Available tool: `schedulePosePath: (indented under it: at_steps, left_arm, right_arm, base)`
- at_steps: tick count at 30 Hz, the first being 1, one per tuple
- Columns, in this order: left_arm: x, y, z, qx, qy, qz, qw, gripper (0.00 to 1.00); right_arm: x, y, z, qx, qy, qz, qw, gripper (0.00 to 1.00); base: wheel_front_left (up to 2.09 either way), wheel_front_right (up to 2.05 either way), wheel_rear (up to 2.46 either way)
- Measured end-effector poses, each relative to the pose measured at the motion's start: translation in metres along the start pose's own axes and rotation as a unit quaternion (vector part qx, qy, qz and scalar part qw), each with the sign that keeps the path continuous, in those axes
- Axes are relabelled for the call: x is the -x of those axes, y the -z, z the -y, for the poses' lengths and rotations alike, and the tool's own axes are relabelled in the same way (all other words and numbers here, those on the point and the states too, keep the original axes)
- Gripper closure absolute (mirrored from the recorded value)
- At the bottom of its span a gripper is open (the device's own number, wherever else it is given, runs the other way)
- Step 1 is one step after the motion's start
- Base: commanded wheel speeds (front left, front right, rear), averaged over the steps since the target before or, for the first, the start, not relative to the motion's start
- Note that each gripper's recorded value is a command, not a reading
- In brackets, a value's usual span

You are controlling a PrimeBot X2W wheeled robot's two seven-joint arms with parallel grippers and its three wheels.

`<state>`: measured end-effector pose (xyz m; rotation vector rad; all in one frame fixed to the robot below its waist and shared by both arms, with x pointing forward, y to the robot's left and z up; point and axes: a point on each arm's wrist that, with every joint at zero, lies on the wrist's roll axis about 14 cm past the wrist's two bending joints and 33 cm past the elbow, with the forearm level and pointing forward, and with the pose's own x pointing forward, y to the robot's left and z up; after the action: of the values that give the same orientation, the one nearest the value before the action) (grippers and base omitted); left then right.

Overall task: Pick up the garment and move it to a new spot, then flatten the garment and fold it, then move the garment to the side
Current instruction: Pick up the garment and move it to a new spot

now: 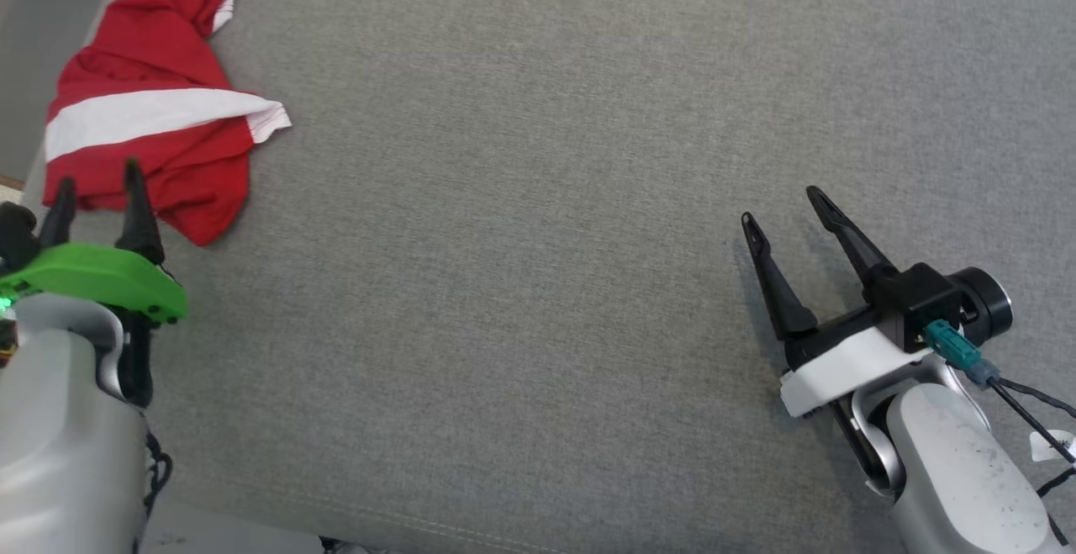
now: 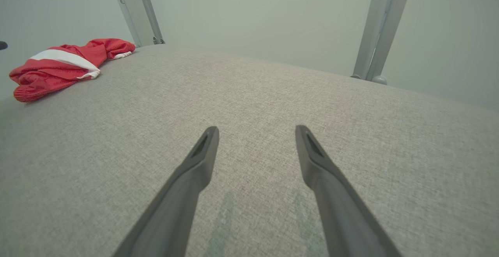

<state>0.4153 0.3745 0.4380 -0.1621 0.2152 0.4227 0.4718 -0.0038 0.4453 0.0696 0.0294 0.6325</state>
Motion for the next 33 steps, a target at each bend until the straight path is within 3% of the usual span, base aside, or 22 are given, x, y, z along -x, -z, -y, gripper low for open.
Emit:
schedulePosePath:
  at_steps: [7, 14, 15, 16, 23, 27, 30, 33]
  left_arm:
    - [-0.051, 0.013, 0.019, -0.077, 0.030, -0.038, 0.996, 0.00]
    - [-0.073, 0.058, 0.012, -0.127, -0.016, -0.111, 0.986, 0.00]
    - [-0.075, 0.061, 0.015, -0.129, -0.016, -0.114, 0.985, 0.43]
    - [-0.077, 0.064, 0.017, -0.131, -0.014, -0.115, 0.985, 1.00]
    - [-0.083, 0.063, 0.031, -0.132, 0.006, -0.105, 0.986, 1.00]
    - [-0.090, 0.004, 0.069, -0.120, 0.063, -0.008, 0.991, 1.00]
    - [-0.079, -0.015, 0.086, -0.117, 0.097, 0.026, 0.988, 1.00]
    - [-0.064, -0.036, 0.125, -0.099, 0.148, 0.066, 0.982, 1.00]
  right_arm:
    - [0.015, 0.034, 0.036, -0.003, 0.041, -0.036, 0.998, 0.00]
    - [0.023, 0.048, 0.057, -0.009, 0.072, -0.047, 0.996, 0.00]
    - [0.024, 0.049, 0.060, -0.010, 0.076, -0.048, 0.996, 0.00]
    - [0.025, 0.051, 0.062, -0.010, 0.079, -0.050, 0.996, 0.00]
    - [0.030, 0.050, 0.067, -0.017, 0.098, -0.050, 0.994, 0.00]
    - [0.033, 0.041, 0.060, -0.031, 0.105, -0.045, 0.993, 0.00]
    - [0.038, 0.034, 0.054, -0.040, 0.109, -0.040, 0.992, 0.00]
    - [0.041, 0.023, 0.051, -0.047, 0.116, -0.029, 0.992, 0.00]
  base:
    - [0.00, 0.00, 0.00]
    - [0.00, 0.00, 0.00]
    - [0.00, 0.00, 0.00]
    - [0.00, 0.00, 0.00]
    - [0.00, 0.00, 0.00]
    - [0.00, 0.00, 0.00]
    - [0.00, 0.00, 0.00]
    - [0.00, 0.00, 0.00]
